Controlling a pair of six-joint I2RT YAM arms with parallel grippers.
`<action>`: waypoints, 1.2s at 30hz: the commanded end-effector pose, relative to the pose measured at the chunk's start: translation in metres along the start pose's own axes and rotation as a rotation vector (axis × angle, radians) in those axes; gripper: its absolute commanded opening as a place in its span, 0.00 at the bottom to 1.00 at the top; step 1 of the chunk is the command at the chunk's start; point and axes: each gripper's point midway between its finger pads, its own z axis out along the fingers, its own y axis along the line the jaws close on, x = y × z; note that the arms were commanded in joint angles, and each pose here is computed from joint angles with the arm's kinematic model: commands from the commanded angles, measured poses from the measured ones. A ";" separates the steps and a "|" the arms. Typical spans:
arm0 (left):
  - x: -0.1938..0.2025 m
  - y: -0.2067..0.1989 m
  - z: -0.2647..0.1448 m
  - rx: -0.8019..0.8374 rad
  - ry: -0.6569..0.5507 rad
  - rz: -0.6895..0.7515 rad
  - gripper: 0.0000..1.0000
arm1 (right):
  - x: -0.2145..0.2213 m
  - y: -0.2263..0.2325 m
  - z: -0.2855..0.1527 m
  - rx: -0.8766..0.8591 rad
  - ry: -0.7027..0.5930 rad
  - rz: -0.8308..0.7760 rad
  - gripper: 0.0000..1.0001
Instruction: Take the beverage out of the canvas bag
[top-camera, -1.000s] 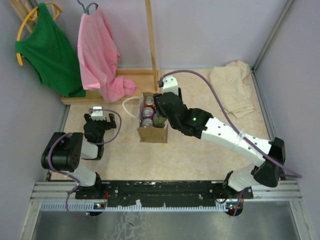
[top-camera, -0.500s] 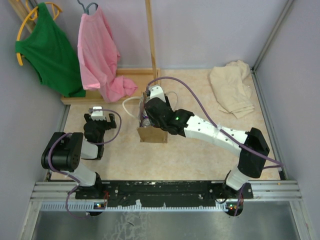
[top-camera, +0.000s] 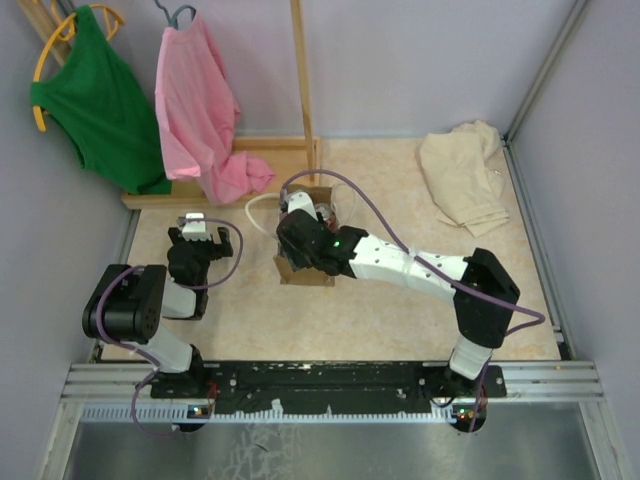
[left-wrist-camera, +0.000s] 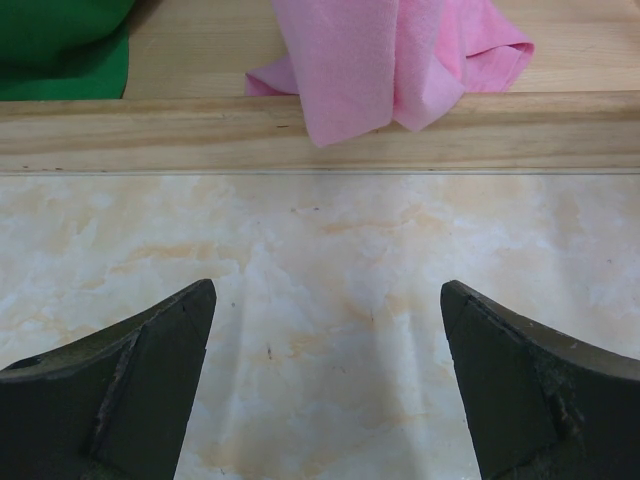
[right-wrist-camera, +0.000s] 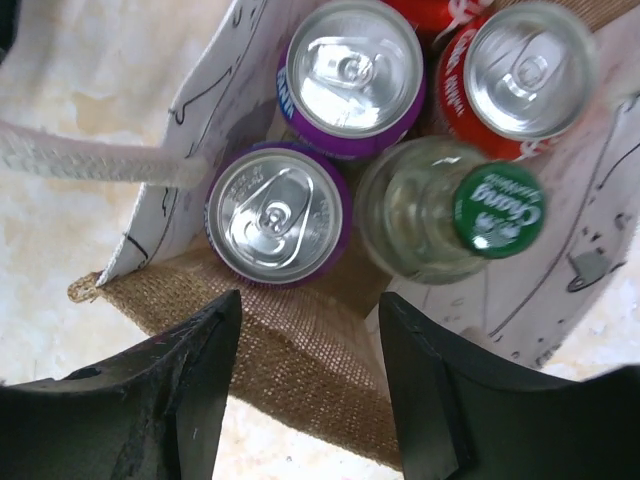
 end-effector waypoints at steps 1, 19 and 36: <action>-0.011 -0.001 0.006 0.001 -0.037 0.004 1.00 | 0.022 0.020 0.002 -0.071 0.065 -0.014 0.59; -0.010 -0.001 0.006 0.000 -0.036 0.004 1.00 | 0.044 0.029 0.034 -0.037 0.118 -0.066 0.89; -0.010 -0.002 0.005 0.001 -0.037 0.004 1.00 | 0.042 0.047 0.061 -0.056 0.106 -0.050 0.77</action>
